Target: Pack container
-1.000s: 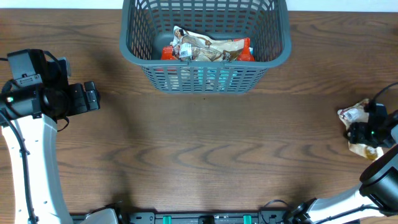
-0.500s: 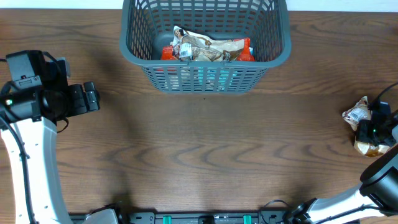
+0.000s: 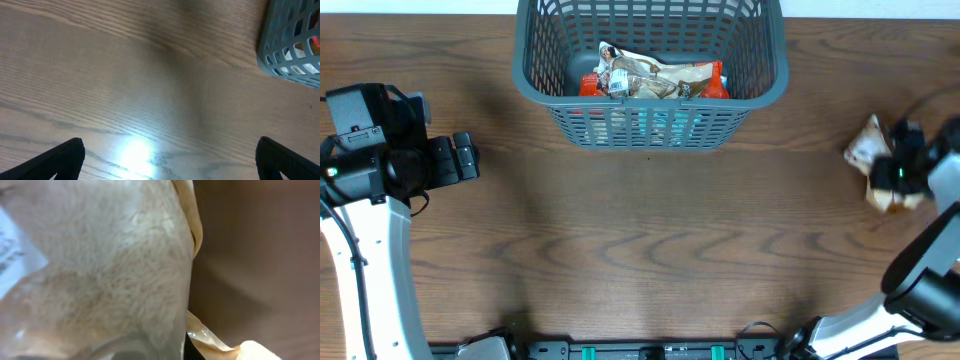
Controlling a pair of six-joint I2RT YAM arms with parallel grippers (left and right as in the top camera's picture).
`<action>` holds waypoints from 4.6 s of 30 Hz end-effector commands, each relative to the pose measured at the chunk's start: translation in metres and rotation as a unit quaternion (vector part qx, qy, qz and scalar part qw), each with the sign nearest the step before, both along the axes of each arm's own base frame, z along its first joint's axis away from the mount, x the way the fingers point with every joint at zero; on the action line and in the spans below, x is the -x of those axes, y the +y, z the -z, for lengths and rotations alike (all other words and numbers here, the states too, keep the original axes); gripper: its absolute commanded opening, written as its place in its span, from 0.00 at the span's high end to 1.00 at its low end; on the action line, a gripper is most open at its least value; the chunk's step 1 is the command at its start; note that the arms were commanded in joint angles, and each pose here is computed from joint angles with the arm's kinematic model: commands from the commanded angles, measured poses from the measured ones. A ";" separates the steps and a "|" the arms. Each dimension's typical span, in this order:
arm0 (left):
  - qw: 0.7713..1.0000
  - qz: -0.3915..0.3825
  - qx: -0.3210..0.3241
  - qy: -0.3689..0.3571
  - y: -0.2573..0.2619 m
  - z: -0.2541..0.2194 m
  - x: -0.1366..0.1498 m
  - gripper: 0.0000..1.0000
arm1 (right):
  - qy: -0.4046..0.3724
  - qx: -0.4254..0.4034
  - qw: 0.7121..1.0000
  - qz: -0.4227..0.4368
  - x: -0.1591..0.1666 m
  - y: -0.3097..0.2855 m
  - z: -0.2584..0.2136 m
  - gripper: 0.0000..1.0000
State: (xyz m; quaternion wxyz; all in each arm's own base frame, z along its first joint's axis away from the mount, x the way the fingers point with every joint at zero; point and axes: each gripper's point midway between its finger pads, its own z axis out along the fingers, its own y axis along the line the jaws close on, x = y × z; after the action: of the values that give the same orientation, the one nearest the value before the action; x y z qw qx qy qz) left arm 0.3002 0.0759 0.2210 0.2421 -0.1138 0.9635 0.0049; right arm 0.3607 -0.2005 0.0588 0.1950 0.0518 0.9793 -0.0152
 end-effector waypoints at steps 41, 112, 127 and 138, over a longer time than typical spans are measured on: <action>1.000 -0.001 -0.002 -0.004 -0.001 -0.006 0.008 0.01 | -0.297 0.087 0.756 -0.576 -0.164 0.415 -0.221 0.99; 0.960 0.153 -0.075 -0.224 -0.082 -0.045 0.100 0.01 | -0.167 0.023 0.985 -0.024 0.078 0.141 -0.151 0.03; 0.958 0.118 -0.082 -0.250 -0.074 -0.030 0.096 0.01 | -0.150 0.062 0.967 -0.194 0.079 0.210 -0.097 0.01; 0.962 0.120 -0.080 -0.230 -0.073 -0.022 0.102 0.01 | -0.144 0.061 0.968 -0.196 0.081 0.211 -0.096 0.01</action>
State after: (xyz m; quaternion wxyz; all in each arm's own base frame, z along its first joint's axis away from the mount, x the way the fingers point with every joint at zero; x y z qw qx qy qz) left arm 0.1999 0.0007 0.2446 0.4681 0.0316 0.8828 0.0243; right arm 0.2812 0.0103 0.1559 0.3383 -0.1429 0.9299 -0.0226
